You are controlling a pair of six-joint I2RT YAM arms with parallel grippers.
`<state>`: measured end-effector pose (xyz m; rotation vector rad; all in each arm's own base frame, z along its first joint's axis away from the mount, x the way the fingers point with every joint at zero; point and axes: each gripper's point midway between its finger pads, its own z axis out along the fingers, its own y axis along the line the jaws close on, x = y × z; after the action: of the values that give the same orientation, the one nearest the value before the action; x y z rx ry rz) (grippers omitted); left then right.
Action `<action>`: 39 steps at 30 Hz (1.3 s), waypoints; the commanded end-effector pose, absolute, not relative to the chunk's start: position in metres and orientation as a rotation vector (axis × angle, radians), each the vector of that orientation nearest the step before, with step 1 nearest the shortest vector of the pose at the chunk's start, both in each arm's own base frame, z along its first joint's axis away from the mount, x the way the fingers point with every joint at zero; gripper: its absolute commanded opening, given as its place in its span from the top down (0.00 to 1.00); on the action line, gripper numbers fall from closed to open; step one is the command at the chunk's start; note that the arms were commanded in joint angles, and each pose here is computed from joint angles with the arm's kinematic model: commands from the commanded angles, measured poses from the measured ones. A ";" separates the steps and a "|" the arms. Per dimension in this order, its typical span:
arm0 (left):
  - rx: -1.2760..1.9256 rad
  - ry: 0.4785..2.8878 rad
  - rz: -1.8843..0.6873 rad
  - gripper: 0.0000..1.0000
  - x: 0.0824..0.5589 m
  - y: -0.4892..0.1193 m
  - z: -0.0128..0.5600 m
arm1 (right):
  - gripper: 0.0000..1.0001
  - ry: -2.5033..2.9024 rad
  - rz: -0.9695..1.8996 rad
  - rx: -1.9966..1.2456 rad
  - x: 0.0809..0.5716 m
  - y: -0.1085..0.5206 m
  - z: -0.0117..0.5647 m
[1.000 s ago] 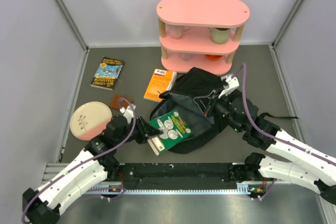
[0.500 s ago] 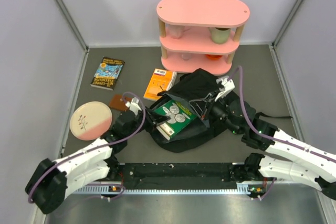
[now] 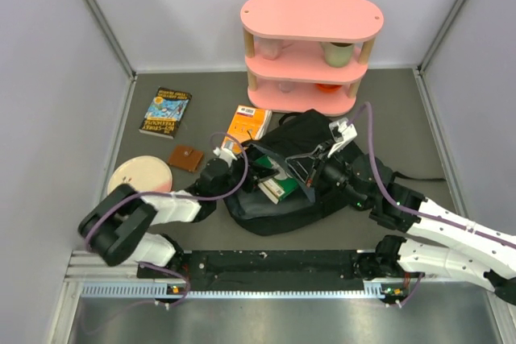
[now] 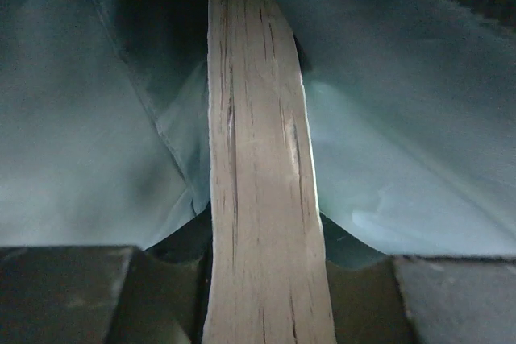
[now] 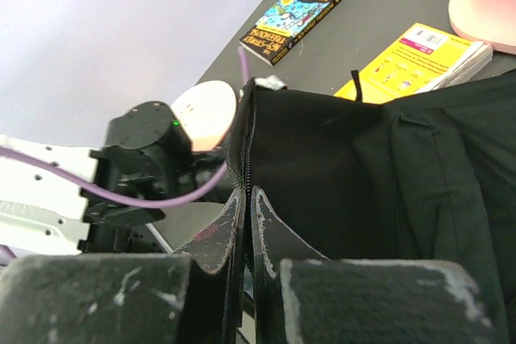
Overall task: Pack the student bag
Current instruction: Place the book in the student bag.
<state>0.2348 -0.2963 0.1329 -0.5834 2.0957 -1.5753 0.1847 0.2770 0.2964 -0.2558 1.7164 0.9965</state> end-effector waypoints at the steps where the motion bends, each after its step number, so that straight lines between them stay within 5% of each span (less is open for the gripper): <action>1: -0.404 1.741 -1.905 1.00 0.245 -0.328 0.222 | 1.00 1.567 1.118 -0.211 0.178 0.283 0.344; 17: -0.275 1.812 -1.975 1.00 0.265 -0.388 0.168 | 1.00 1.593 1.126 -0.215 0.175 0.283 0.339; 29: -0.237 1.976 -1.841 0.40 0.240 -0.386 0.133 | 1.00 1.648 1.000 -0.137 0.188 0.264 0.318; 39: -0.199 2.120 -1.720 0.34 0.220 -0.368 0.114 | 1.00 1.656 0.962 -0.122 0.193 0.262 0.318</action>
<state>0.2299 -0.3717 0.0929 -0.3042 2.1583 -1.7181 0.1933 0.2606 0.2943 -0.1642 1.7266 0.9227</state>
